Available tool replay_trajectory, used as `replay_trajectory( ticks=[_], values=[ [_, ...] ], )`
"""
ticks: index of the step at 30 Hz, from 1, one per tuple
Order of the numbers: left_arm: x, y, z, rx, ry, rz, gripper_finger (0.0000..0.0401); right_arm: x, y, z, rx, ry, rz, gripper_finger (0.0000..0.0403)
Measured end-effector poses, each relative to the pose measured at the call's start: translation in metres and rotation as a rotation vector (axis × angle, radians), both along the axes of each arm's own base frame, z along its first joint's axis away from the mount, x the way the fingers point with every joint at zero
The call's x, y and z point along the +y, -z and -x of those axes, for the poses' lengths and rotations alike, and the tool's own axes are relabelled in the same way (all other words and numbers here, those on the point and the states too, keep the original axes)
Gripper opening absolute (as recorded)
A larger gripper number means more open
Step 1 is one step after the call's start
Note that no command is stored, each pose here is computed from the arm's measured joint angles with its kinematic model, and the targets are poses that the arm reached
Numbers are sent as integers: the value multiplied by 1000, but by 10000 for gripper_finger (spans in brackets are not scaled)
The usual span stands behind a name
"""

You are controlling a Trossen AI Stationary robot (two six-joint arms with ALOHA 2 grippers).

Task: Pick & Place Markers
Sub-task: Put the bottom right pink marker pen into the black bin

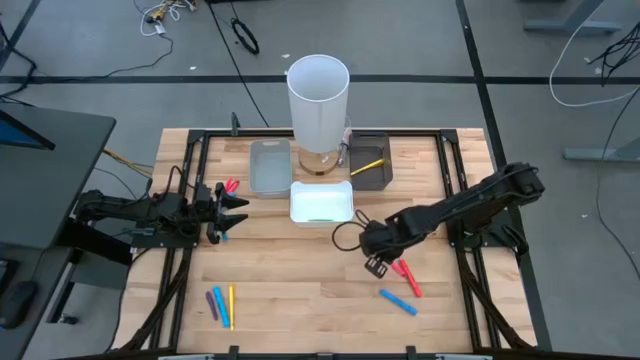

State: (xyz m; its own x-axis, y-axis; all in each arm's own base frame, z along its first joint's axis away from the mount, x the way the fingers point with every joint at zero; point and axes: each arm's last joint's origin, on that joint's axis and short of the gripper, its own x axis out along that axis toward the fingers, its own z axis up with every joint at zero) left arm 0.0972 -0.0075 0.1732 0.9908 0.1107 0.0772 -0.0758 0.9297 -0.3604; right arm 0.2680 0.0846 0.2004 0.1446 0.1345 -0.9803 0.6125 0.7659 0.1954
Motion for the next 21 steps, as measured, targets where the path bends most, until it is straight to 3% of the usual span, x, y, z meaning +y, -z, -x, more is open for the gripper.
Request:
replay_trajectory(
  ticks=[21],
  values=[
    [0, 0, 0, 0, 0, 0, 234, -30, -57, 28, -154, 362, -67, 8]
  ],
)
